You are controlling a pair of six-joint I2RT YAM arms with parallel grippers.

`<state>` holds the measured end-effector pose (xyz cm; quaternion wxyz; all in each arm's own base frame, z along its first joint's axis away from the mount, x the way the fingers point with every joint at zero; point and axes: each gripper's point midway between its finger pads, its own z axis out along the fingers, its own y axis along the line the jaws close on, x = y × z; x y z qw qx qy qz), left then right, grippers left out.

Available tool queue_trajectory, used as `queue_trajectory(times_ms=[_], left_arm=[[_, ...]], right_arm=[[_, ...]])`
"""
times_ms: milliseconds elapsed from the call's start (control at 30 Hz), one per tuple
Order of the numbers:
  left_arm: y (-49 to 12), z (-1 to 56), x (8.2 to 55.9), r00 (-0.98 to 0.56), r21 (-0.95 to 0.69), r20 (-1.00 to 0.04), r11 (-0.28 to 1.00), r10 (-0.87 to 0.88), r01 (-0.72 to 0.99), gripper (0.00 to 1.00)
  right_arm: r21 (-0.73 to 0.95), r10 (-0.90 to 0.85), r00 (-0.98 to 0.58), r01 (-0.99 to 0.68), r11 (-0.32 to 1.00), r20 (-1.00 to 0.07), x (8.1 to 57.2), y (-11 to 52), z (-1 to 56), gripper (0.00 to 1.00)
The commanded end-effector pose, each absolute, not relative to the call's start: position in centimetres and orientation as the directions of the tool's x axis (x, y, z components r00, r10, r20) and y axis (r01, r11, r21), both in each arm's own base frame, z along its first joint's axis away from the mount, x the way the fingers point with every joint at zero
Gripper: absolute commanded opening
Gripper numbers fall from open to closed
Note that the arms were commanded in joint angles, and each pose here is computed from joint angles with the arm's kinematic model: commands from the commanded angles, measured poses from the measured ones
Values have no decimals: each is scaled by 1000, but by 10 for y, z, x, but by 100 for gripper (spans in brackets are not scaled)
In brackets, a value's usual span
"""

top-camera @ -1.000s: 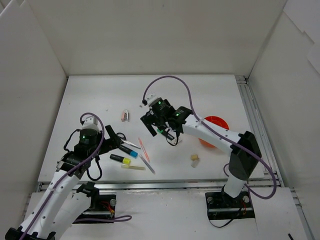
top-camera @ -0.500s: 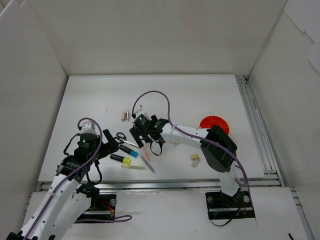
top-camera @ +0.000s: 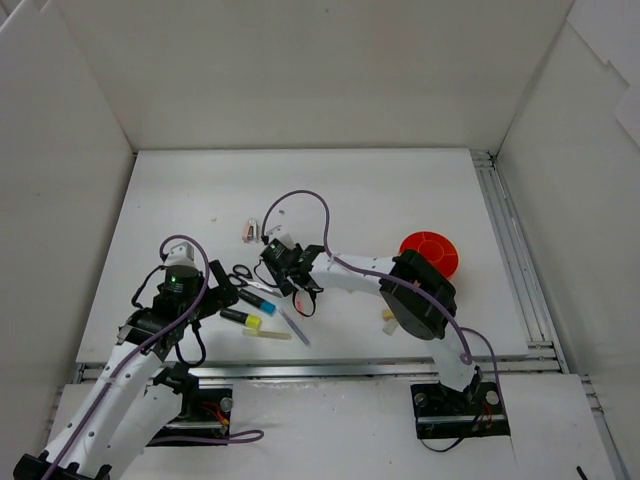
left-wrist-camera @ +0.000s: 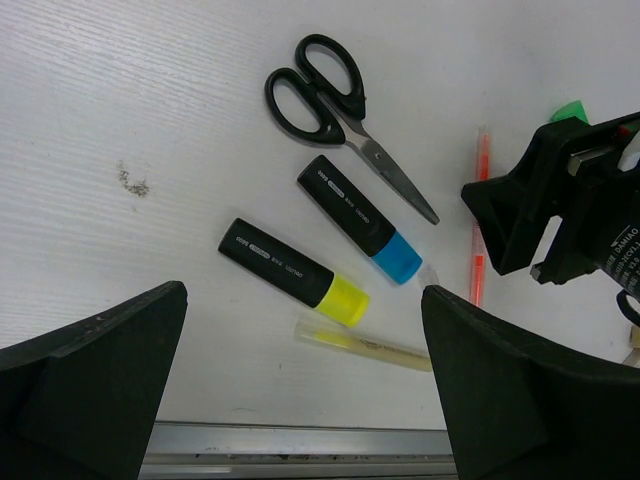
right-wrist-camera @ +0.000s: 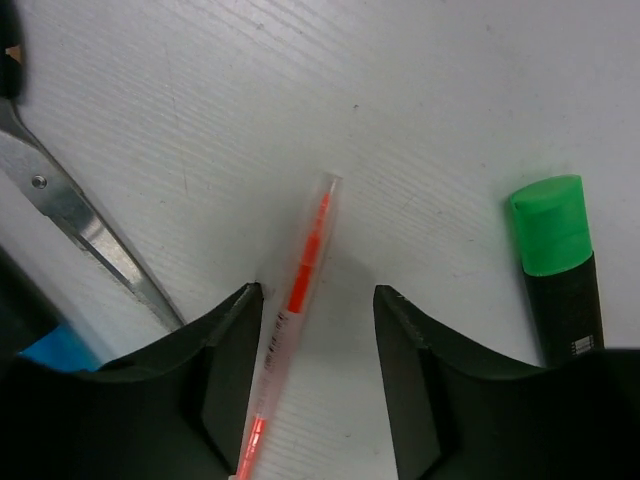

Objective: Sort the stationery into containers
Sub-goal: Pick up the pen from the center of the board.

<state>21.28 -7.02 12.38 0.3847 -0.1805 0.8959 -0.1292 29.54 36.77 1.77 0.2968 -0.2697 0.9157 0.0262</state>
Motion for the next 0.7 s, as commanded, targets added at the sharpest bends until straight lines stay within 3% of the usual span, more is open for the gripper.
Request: queue_trajectory(times_ms=[0, 33, 200, 233, 300, 533, 667], left_arm=[[-69, 133, 221, -604, -382, -664, 894, -441, -233, 100], [-69, 133, 222, -605, -382, -664, 895, -440, -231, 99], [-71, 133, 223, -608, -382, -664, 896, -435, -224, 100], [-71, 133, 223, -609, -383, -663, 896, -435, -223, 99], [-71, 133, 223, -607, -385, -665, 896, -436, -222, 99], [-73, 134, 224, -608, -390, -664, 895, -435, -215, 100], [-75, 135, 224, -613, -397, -661, 895, -434, -205, 99]], right_arm=[[-129, -427, -662, -450, 884, -616, 310, 373, 31, 44], [-129, -429, -665, -452, 883, -612, 309, 373, 29, 35], [-117, -432, -668, -463, 879, -605, 308, 377, 25, 16], [-112, -429, -671, -462, 880, -604, 308, 377, 24, 6], [-99, -430, -668, -473, 875, -608, 306, 380, 26, 0], [-46, -386, -614, -494, 868, -688, 315, 382, 58, 0], [84, -178, -443, -510, 856, -879, 342, 382, 126, 0]])
